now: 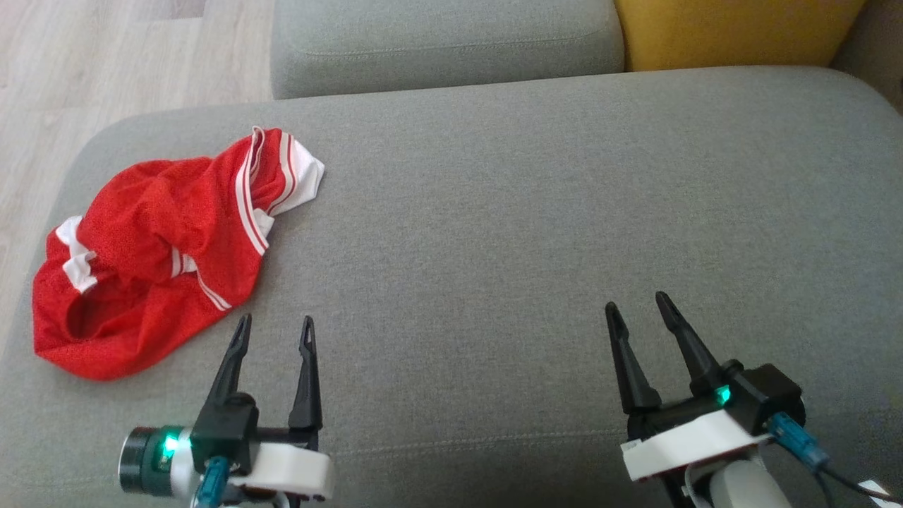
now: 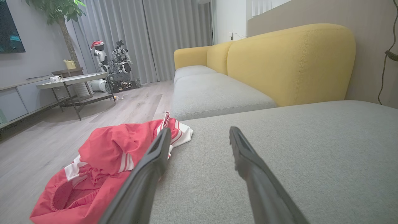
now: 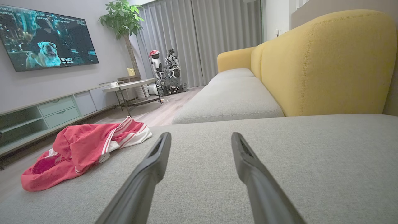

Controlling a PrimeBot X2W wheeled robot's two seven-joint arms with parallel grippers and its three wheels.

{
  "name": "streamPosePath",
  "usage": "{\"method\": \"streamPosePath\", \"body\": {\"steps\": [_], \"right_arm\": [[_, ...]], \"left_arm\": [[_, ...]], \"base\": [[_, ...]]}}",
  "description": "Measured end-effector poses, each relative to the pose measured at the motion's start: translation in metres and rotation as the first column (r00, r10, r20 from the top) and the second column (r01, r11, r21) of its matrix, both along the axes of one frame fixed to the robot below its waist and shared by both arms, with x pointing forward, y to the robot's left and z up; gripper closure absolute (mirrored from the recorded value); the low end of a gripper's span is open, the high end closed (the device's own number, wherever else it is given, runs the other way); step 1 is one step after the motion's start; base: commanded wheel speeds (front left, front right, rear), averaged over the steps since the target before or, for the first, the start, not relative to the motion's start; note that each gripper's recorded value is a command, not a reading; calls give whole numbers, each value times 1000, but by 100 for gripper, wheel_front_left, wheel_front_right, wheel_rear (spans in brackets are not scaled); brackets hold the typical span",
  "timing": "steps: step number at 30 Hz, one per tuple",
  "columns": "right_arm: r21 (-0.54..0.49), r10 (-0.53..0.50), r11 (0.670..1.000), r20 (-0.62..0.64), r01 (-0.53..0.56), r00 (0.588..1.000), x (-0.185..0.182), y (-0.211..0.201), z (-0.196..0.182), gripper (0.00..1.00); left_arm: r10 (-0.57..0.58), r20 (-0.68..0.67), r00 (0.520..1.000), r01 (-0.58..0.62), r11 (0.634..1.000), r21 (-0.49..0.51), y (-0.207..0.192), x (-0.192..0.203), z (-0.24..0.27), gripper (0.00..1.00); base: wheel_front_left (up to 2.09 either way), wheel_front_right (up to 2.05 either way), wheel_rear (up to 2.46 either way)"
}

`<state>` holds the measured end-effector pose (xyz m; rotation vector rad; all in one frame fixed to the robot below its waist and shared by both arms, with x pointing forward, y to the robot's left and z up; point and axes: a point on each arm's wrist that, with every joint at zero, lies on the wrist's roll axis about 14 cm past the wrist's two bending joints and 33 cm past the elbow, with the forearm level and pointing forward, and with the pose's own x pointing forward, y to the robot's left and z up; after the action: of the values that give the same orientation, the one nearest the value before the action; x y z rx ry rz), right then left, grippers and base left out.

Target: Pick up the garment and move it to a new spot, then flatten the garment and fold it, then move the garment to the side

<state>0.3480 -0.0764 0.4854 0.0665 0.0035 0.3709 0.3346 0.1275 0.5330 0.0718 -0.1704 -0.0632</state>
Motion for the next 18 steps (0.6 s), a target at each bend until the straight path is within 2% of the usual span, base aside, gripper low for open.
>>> {"method": "streamPosePath", "body": {"steps": [10,18], "right_arm": [[0,7,1000,-1,-7,1000,1,2,0,0],[-2,67,998,-3,-67,998,4,21,-1,0]], "left_arm": [[16,-14,1000,-16,1000,5,4,-1,-5,0],[95,-34,995,-95,995,-1,25,-9,-11,0]], "base": [[0,0,0],[0,0,0]]}}
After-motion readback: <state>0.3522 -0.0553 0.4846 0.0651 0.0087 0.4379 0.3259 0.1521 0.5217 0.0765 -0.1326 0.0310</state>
